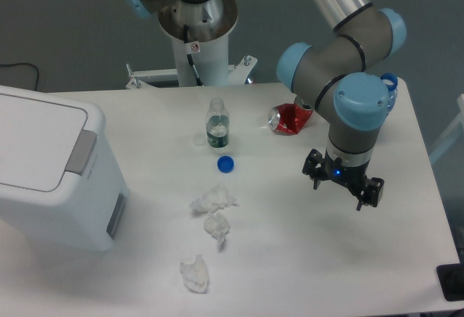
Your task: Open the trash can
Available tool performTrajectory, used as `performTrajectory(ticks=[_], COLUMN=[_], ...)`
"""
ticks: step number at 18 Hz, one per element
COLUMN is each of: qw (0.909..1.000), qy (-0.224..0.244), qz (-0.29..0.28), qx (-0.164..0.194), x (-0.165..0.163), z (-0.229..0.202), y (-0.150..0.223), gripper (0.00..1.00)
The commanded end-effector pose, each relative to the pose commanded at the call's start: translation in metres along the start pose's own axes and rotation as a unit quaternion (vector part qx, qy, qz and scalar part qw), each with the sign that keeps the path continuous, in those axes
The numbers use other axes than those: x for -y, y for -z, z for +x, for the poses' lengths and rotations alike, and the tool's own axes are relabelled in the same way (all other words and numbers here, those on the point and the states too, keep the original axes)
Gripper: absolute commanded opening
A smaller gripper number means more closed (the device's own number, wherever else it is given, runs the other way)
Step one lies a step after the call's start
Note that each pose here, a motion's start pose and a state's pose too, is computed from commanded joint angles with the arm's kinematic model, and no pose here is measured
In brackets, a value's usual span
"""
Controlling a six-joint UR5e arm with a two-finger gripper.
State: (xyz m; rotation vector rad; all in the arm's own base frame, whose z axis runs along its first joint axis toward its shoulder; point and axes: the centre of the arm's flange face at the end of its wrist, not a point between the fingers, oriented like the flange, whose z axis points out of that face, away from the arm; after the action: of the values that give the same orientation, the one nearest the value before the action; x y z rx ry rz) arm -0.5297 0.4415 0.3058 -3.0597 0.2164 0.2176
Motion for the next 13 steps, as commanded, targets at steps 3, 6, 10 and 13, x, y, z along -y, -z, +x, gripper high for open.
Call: performTrajectory(ticks=[3, 6, 10, 13], qw=[1.0, 1.0, 1.0, 1.0], qy=[-0.001, -0.002, -0.003, -0.001], qz=[0.0, 0.0, 0.0, -0.002], qx=[0.001, 0.001, 0.0, -0.001], x=[0.0001, 0.0, 0.0003, -0.0015], z=[-0.0001, 0.0001, 0.0021, 0.006], y=[0.0002, 0.0011, -0.0002, 0.0017], gripper=[1.0, 1.0, 1.0, 1.0])
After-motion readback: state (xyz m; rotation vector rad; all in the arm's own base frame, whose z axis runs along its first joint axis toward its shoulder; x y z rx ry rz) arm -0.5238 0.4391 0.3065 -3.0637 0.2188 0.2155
